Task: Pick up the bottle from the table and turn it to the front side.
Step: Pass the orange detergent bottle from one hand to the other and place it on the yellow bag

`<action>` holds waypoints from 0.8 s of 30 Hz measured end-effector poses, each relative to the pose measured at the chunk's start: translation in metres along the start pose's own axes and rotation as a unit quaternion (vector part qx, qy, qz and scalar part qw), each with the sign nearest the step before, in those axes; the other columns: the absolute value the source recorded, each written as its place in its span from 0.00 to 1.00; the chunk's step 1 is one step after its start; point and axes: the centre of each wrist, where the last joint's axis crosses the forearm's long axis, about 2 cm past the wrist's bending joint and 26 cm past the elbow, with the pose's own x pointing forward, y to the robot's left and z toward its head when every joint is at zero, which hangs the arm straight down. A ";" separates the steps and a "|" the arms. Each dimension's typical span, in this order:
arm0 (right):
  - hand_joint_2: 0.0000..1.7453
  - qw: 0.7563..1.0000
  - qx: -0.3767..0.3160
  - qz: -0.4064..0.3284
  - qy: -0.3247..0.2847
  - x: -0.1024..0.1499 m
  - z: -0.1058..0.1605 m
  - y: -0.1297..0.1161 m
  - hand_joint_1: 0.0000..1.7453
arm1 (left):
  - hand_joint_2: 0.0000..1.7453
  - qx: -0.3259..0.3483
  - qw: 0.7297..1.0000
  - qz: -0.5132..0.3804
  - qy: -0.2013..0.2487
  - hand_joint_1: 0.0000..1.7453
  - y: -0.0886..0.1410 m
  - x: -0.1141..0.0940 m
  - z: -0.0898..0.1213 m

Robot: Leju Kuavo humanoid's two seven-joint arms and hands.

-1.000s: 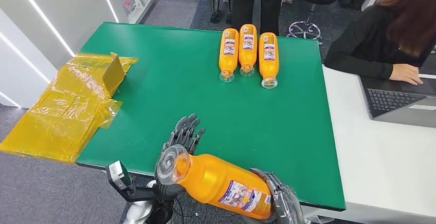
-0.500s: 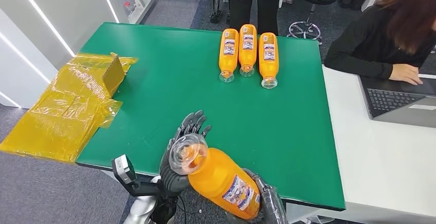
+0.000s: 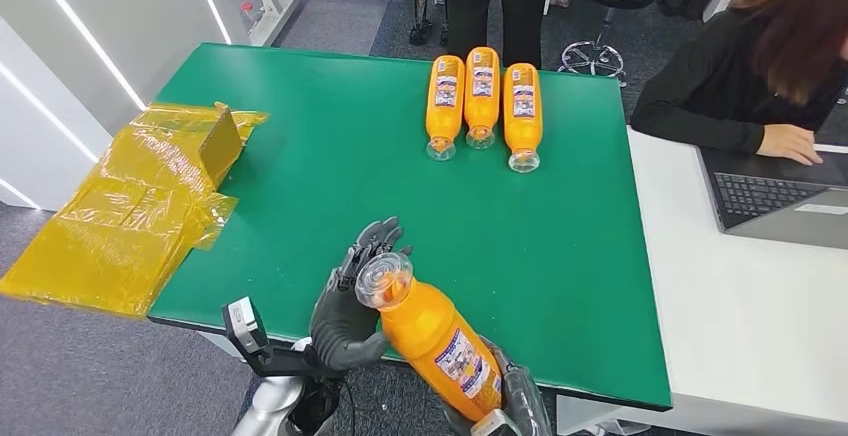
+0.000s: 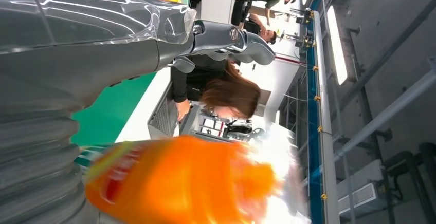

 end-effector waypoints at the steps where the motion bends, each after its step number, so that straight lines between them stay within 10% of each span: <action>1: 1.00 1.000 0.002 -0.002 0.007 -0.003 0.002 0.001 1.00 | 1.00 -0.001 1.000 -0.001 0.001 0.00 0.001 0.001 0.000; 24: 1.00 0.998 0.048 0.009 0.030 -0.014 0.012 0.031 1.00 | 1.00 -0.024 1.000 0.006 0.010 0.00 0.003 0.000 0.000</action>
